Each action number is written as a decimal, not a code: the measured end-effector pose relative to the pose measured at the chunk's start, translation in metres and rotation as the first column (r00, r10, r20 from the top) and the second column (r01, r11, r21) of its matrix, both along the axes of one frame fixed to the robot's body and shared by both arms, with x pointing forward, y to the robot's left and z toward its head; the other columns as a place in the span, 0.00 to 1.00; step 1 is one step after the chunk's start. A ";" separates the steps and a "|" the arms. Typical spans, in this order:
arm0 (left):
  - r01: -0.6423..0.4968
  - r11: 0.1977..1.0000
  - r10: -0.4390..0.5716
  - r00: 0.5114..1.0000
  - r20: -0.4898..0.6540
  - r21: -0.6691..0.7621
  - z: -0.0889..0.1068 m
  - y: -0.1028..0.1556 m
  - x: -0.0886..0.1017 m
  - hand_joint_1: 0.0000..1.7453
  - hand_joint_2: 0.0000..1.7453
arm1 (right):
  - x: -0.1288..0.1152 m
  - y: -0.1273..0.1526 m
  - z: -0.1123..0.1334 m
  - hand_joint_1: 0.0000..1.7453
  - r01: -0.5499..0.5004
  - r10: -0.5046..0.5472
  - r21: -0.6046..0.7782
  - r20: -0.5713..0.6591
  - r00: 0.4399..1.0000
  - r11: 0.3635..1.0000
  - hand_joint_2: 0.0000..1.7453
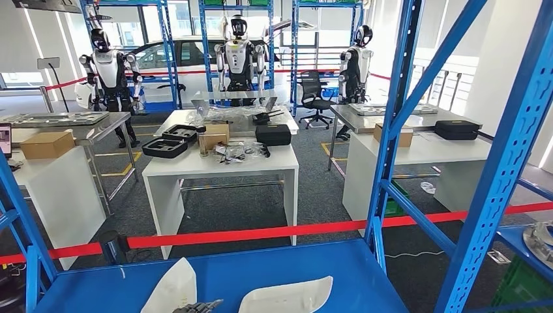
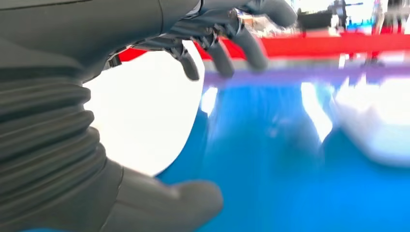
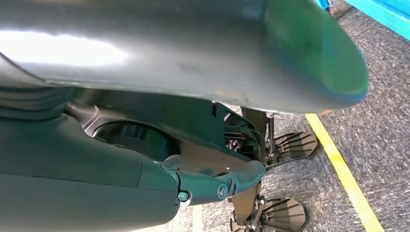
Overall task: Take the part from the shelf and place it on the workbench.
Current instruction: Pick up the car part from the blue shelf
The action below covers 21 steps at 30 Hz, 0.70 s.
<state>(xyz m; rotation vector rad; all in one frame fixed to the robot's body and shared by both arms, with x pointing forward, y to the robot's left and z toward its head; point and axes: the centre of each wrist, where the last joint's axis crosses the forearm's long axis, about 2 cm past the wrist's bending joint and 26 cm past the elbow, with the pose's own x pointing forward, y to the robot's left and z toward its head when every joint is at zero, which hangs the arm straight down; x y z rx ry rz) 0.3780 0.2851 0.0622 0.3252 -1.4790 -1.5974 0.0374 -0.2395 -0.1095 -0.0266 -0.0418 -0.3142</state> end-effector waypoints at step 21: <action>-0.352 0.901 0.296 0.926 0.233 0.255 0.013 -0.001 0.010 0.00 1.00 | 0.000 0.000 0.000 0.00 0.005 -0.005 -0.002 -0.005 1.000 1.000 1.00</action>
